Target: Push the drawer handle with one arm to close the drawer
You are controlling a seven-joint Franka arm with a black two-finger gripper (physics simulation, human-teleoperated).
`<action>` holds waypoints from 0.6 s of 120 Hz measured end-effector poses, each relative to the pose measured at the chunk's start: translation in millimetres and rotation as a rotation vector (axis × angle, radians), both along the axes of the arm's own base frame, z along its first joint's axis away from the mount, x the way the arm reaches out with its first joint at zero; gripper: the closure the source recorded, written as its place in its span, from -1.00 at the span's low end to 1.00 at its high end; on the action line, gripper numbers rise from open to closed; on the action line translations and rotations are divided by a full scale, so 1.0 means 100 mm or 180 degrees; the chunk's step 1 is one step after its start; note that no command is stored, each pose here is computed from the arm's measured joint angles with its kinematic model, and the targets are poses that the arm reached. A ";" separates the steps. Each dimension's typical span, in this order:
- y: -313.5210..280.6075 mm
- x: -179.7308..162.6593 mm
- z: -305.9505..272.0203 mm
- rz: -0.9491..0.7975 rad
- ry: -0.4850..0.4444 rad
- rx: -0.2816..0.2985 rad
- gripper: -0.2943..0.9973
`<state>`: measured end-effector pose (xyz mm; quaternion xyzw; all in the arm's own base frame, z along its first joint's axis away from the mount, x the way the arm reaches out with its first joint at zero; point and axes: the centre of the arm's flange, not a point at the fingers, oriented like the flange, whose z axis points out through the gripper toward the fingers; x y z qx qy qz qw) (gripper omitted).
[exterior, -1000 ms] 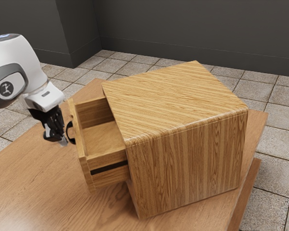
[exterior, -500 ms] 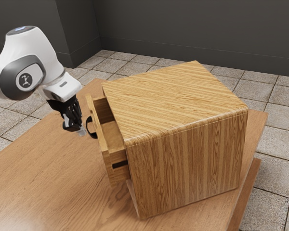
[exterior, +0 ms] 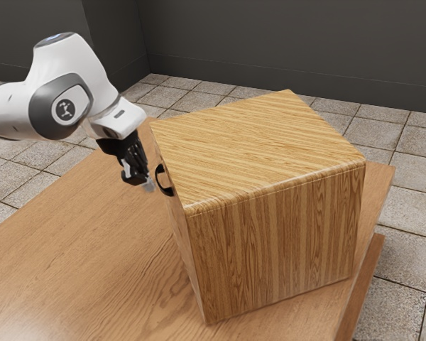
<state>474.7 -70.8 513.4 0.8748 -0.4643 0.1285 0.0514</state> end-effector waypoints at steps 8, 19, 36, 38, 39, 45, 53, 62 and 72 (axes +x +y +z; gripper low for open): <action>0.09 -0.10 0.11 0.0066 -0.0016 0.0005 0.67; 0.41 -0.24 0.40 0.0281 0.0023 0.0086 0.67; 0.67 0.03 1.02 0.0514 0.0109 0.0188 0.48; 0.70 0.08 1.07 0.0549 0.0129 0.0190 0.42; 0.72 0.10 1.10 0.0567 0.0139 0.0191 0.39; 0.80 0.20 1.27 0.0707 0.0186 0.0207 0.22; 0.86 0.23 1.35 0.0892 0.0306 0.0254 0.01; 0.92 0.22 1.37 0.1114 0.0438 0.0276 -0.15; 0.94 0.18 1.38 0.1321 0.0545 0.0290 -0.28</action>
